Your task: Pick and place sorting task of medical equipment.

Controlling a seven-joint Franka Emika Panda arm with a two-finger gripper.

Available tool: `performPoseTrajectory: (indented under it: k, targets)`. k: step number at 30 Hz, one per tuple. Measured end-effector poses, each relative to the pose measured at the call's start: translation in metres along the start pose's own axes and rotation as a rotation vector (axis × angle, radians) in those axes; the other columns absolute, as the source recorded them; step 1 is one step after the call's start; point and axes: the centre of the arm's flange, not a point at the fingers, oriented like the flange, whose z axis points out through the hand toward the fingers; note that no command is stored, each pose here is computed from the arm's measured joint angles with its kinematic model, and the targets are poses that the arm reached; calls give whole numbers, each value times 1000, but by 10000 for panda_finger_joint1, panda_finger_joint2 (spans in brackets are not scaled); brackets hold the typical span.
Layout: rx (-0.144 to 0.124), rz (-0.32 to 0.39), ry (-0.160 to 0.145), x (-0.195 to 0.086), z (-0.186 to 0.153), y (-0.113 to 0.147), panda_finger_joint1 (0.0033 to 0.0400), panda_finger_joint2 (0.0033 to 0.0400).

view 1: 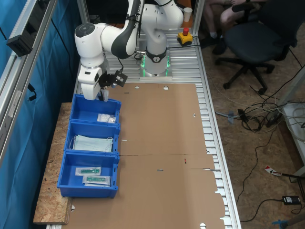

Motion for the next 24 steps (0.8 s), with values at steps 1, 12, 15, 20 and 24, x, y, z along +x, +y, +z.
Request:
performPoseTrajectory:
  k: [1,12,15,20,24]
  targets:
    - [1,3,-1,-1,1,1,61,61]
    - [13,21,-12,-7,4,6,61,61]
    - [15,22,-14,-8,5,6,61,61]
    - [17,24,-16,-9,6,6,61,61]
    - [17,25,-16,-9,6,6,61,61]
